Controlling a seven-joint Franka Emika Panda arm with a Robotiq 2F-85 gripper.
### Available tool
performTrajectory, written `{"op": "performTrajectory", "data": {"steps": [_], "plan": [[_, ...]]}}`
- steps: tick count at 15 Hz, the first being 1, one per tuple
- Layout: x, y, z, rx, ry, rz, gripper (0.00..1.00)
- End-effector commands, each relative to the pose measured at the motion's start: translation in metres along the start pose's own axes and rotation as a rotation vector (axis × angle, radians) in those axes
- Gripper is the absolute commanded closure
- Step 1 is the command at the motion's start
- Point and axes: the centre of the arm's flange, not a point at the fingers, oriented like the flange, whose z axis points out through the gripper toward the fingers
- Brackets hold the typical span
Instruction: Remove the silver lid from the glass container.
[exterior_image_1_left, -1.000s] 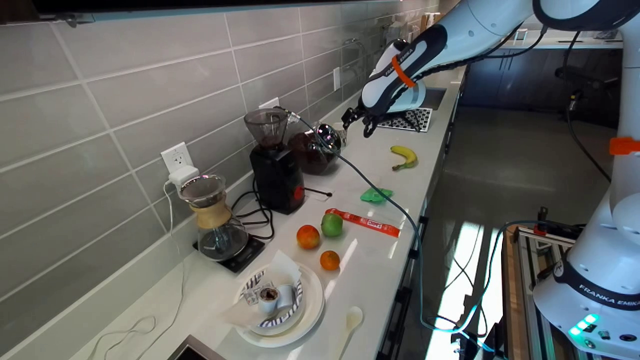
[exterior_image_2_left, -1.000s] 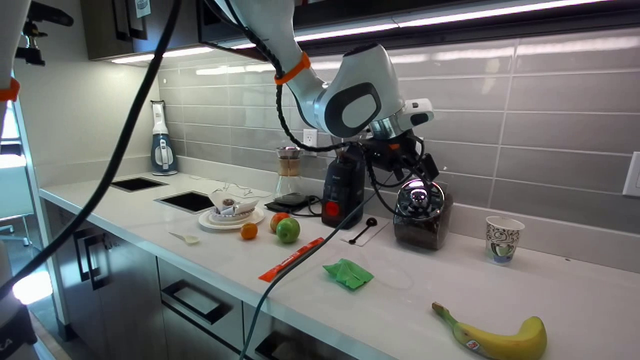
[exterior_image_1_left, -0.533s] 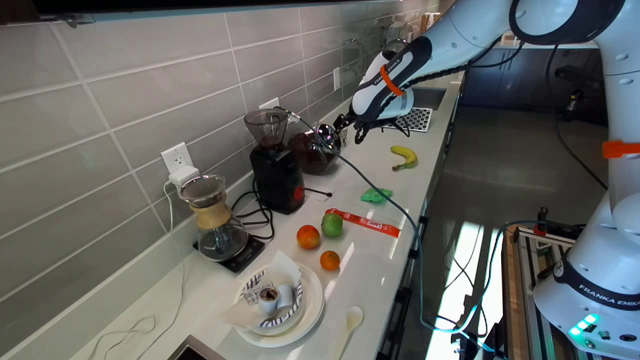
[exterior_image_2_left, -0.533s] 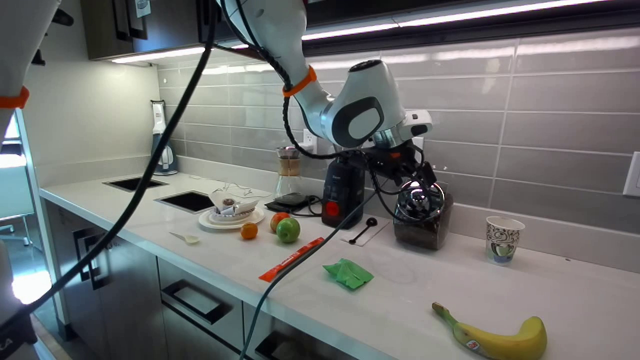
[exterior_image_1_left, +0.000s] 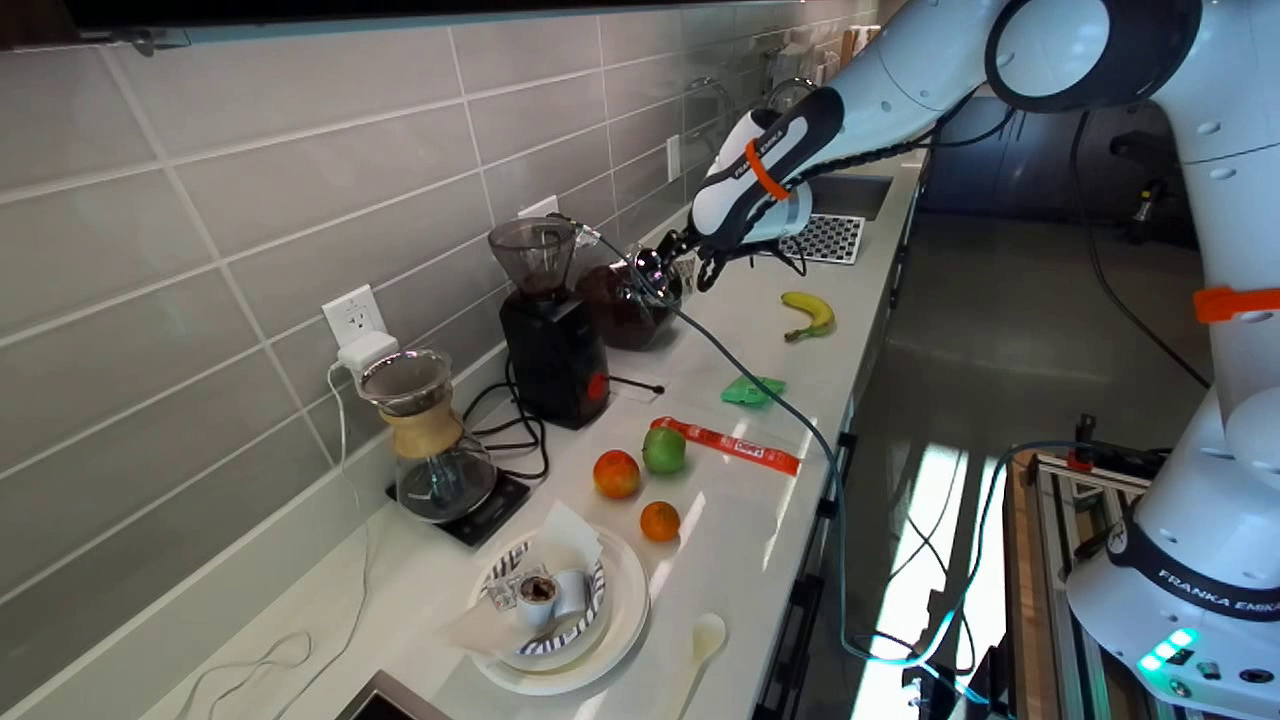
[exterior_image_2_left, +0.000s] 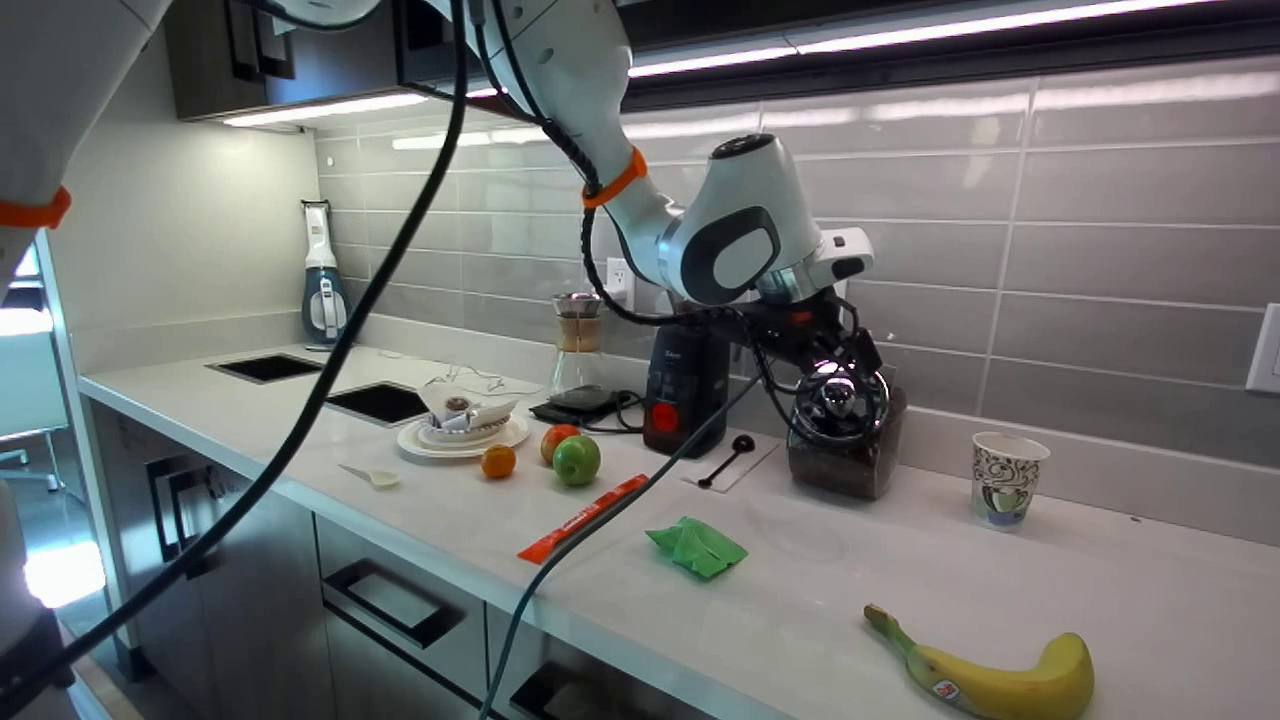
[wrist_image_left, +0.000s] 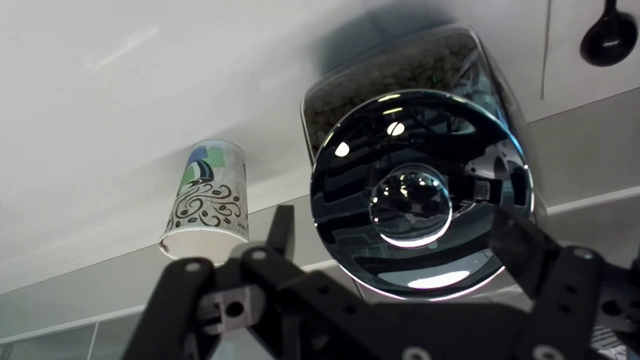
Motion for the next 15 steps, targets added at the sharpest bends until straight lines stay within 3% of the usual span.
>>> {"op": "performTrajectory", "data": {"steps": [1,3,6,7,12,14,15], "plan": [[0.003,-0.004,0.015,-0.008,0.019,0.012,0.0],[0.004,-0.007,0.017,-0.006,0.019,0.018,0.05],[0.006,-0.009,0.02,-0.006,0.021,0.026,0.22],[0.006,-0.009,0.02,-0.006,0.021,0.028,0.32],[0.006,-0.009,0.025,-0.012,0.029,0.037,0.08],[0.005,-0.009,0.027,-0.014,0.026,0.044,0.04],[0.005,-0.009,0.028,-0.014,0.026,0.048,0.1]]}}
